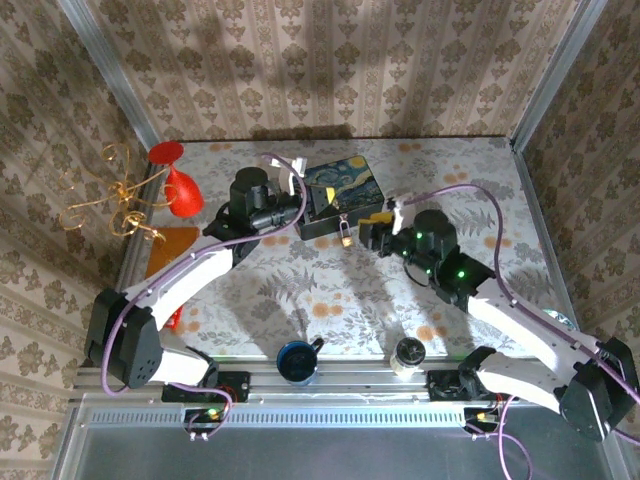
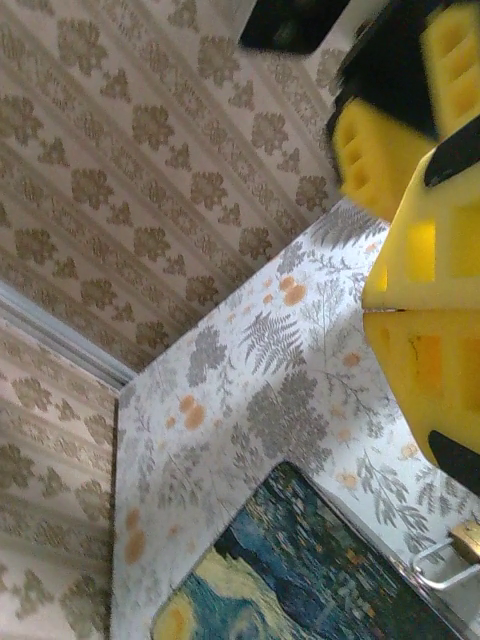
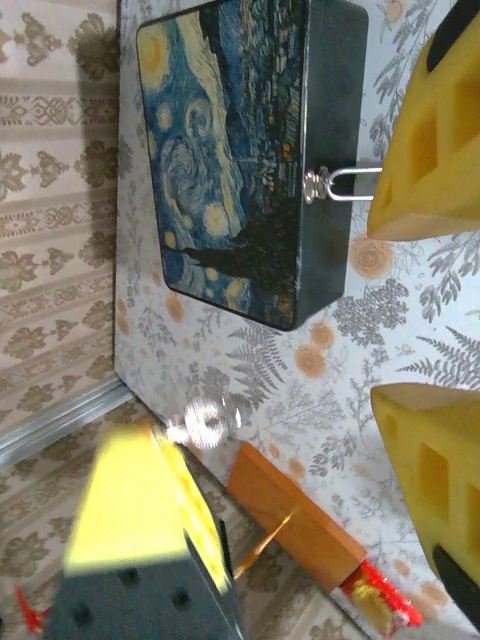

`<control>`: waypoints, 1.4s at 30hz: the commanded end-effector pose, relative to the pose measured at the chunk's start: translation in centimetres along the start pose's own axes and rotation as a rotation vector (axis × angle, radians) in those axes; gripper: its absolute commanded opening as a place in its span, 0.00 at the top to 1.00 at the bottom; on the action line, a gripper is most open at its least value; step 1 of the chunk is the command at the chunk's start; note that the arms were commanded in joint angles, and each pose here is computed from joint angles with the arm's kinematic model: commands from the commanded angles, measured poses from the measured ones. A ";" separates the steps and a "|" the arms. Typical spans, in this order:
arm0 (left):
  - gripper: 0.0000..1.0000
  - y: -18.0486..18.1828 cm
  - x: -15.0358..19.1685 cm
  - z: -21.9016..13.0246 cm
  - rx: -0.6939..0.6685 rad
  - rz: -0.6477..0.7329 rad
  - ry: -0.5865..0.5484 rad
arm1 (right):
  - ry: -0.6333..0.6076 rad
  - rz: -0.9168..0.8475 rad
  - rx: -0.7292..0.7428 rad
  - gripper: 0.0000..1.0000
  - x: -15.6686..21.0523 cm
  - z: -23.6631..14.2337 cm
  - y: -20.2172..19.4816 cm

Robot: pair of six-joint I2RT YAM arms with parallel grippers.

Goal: Unlock the padlock with the key

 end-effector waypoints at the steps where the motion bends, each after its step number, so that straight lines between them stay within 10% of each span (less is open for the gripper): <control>1: 1.00 -0.9 -1.0 -0.6 -0.091 -0.080 -0.024 | -0.043 -0.236 0.227 0.58 -1.7 -0.5 1.2; 12: 1.00 -2.4 -1.2 -1.5 -0.347 -0.086 0.039 | -0.143 -0.572 0.339 0.62 -1.3 3.2 4.7; 31: 1.00 -3.0 -0.9 -1.7 -0.340 -0.063 0.052 | -0.171 -0.637 0.314 0.58 -1.9 7.5 6.2; 42: 1.00 -3.1 -0.9 -1.6 -0.327 -0.062 0.063 | -0.148 -0.631 0.344 0.73 -1.7 8.5 5.9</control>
Point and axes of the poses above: each hand's point on the last joint's axis, 136 mm out from that joint toward the fingers, its own z axis out along the fingers, its own y axis along the line the jaws close on, x = y × z, the point moved 10 cm from there along -z, back along the fingers, and after that the axes turned 14 degrees about -z, right-handed, at the moved point
